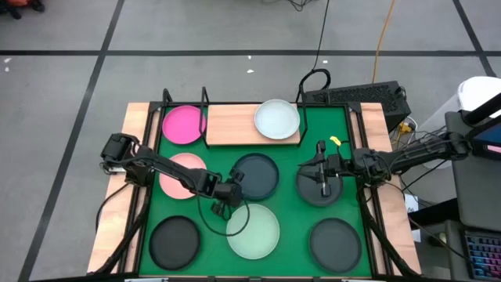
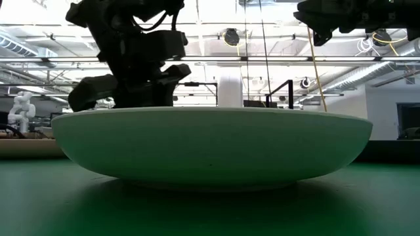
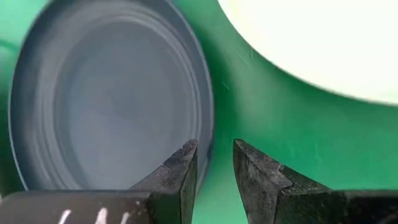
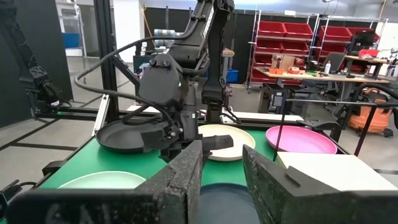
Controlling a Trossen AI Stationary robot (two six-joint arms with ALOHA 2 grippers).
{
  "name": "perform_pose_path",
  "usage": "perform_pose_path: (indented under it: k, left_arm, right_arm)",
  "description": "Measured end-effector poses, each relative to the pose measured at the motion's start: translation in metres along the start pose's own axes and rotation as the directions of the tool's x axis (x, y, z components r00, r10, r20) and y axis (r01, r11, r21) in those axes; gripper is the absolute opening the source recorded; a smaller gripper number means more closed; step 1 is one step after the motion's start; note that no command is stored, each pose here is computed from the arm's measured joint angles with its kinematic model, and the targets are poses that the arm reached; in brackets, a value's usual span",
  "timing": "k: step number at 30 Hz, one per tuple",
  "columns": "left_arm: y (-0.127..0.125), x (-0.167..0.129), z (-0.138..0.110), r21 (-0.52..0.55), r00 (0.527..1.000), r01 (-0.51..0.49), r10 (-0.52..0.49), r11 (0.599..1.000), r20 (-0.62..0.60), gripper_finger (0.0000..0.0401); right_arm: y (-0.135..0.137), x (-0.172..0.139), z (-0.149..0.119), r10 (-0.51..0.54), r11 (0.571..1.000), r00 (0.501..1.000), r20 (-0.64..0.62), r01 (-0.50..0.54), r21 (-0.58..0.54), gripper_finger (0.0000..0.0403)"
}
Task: Place and stack plates onto a shelf
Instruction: Stack the dark blue plate on top of the white plate on the shelf
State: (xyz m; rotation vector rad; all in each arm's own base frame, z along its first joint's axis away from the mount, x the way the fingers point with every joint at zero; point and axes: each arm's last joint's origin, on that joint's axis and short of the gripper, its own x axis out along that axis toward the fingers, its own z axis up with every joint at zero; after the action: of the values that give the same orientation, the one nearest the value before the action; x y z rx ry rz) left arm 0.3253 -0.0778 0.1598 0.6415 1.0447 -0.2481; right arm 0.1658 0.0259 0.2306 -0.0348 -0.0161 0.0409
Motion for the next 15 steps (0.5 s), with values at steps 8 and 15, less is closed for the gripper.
perform_pose_path:
  k: [8,15]
  left_arm:
    - [0.001,0.008,-0.001,0.014,0.999,-0.025,0.026,1.000,-0.019,0.0109]
    - [-0.003,0.028,-0.007,0.055,0.997,-0.003,0.007,0.998,-0.073,0.0109]
  right_arm:
    - [0.000,0.000,0.000,0.001,1.000,1.000,-0.002,-0.001,0.011,0.0098]
    - [0.000,0.000,0.000,0.003,1.000,1.000,-0.001,-0.003,0.022,0.0098]
